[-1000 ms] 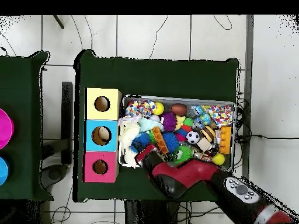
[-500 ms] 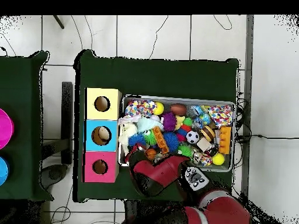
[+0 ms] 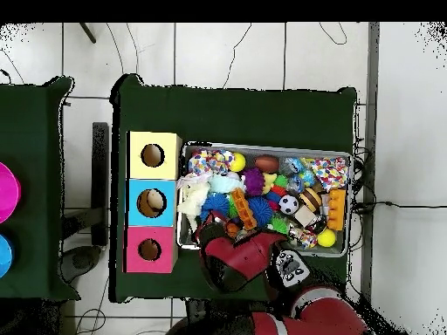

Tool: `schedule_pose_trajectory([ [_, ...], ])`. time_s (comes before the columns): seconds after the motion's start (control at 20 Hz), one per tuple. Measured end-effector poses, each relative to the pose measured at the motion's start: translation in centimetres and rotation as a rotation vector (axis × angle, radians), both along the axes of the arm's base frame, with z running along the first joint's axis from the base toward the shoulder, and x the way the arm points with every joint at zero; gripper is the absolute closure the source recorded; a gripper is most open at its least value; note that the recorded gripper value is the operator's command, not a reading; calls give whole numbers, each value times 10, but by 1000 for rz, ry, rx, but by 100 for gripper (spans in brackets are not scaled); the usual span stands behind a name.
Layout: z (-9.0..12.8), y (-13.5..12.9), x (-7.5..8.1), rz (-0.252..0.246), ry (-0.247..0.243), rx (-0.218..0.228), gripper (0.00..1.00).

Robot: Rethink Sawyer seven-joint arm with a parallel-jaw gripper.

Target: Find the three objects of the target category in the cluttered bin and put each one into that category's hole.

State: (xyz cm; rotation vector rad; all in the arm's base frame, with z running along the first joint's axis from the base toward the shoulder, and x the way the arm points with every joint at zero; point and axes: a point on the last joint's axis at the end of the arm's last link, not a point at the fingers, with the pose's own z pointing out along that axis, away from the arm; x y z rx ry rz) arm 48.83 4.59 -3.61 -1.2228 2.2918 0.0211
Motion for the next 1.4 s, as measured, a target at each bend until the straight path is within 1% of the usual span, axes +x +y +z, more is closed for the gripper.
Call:
schedule_pose_trajectory([
  [0.15, 0, -3, 2, -3, -5, -3, 0],
  [0.25, 2, -6, 6, -13, -9, 3, 0],
  [0.4, 8, -19, 17, -62, -7, 23, 0],
  [0.45, 11, -27, 23, -94, -1, 34, 0],
  [0.55, 18, -47, 37, -178, 28, 70, 0],
  [0.6, 20, -52, 40, -201, 36, 84, 0],
  [0.7, 29, -71, 49, -289, 77, 150, 0],
  [0.8, 38, -84, 53, -352, 110, 205, 0],
  [0.85, 47, -98, 56, -408, 146, 254, 0],
  [0.95, 55, -113, 58, -455, 184, 291, 0],
  [1.0, 59, -123, 58, -485, 218, 309, 0],
  [1.1, 60, -126, 58, -495, 231, 312, 0],
  [1.2, 62, -127, 58, -498, 255, 309, 0],
  [1.4, 66, -117, 61, -475, 258, 293, 0],
])
